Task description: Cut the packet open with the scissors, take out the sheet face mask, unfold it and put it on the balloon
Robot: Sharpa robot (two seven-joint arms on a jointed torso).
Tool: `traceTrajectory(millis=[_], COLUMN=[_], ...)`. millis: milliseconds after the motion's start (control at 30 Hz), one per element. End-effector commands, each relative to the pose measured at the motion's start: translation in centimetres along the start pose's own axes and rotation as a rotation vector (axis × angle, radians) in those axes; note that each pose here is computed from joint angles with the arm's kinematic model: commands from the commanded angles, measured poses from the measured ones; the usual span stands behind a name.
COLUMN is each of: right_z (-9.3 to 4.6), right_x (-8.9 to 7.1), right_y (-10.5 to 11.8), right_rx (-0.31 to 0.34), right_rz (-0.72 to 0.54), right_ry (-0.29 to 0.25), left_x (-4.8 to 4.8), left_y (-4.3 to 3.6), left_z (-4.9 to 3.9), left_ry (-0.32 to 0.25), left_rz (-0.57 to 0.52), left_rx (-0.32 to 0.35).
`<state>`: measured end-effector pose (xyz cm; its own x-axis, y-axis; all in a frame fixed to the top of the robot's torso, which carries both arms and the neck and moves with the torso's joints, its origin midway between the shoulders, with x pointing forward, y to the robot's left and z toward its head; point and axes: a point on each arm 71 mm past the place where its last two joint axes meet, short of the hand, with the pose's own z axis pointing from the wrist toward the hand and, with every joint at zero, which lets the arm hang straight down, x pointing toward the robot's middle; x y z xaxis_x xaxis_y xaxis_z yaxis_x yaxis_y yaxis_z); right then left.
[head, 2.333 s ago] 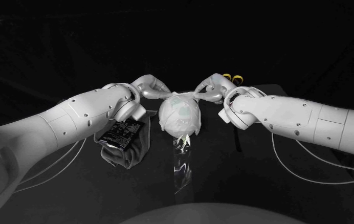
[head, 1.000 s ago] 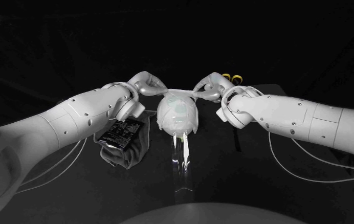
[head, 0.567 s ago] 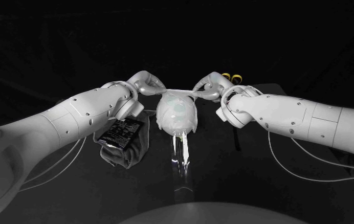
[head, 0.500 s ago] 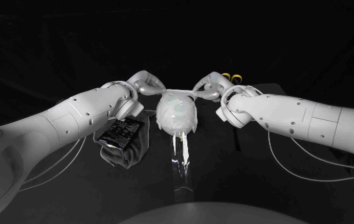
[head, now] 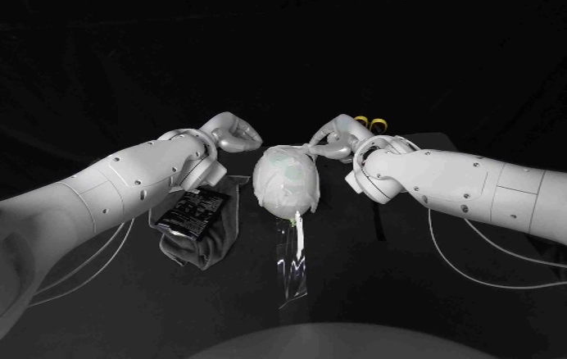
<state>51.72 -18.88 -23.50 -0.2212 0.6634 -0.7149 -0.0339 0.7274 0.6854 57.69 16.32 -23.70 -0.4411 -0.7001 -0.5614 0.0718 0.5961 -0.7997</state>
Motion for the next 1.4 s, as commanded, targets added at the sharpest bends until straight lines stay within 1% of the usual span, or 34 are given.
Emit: traceTrajectory(millis=[33, 267, 400, 733, 1000, 1133, 1233, 1367, 1400], right_z=[0.1, 0.2, 0.2, 0.0, -0.1, -0.4, -0.6, -1.1, -1.4], right_x=[0.1, 0.2, 0.1, -0.4, -0.8, -0.8, -0.9, -0.9, -0.9], right_y=[0.1, 0.1, -0.1, -1.1, -2.6, -3.0, -3.1, -3.0, -2.9], right_rx=[0.001, 0.003, 0.011, 0.054, 0.11, 0.108, 0.08, 0.034, 0.016], right_rz=[-0.013, 0.0, 0.019, 0.035, 0.031, 0.054, 0.117, 0.182, 0.201], right_ry=[0.01, 0.019, 0.016, 0.029, 0.025, 0.016, -0.005, -0.028, -0.032], left_x=[0.17, 0.3, 0.1, -1.5, -2.79, -3.18, -3.25, -3.0, -2.85], left_y=[-0.18, -0.17, 0.02, 1.13, 1.87, 2.0, 1.95, 1.69, 1.57], left_z=[0.02, 0.0, -0.08, -0.91, -1.99, -2.66, -3.28, -4.16, -4.58], left_ry=[0.019, 0.032, 0.027, -0.033, -0.082, -0.107, -0.119, -0.106, -0.096], left_rz=[0.003, 0.005, 0.001, -0.056, -0.097, -0.134, -0.183, -0.237, -0.256], left_rx=[0.007, 0.003, -0.003, -0.018, -0.016, 0.011, 0.052, 0.115, 0.138])
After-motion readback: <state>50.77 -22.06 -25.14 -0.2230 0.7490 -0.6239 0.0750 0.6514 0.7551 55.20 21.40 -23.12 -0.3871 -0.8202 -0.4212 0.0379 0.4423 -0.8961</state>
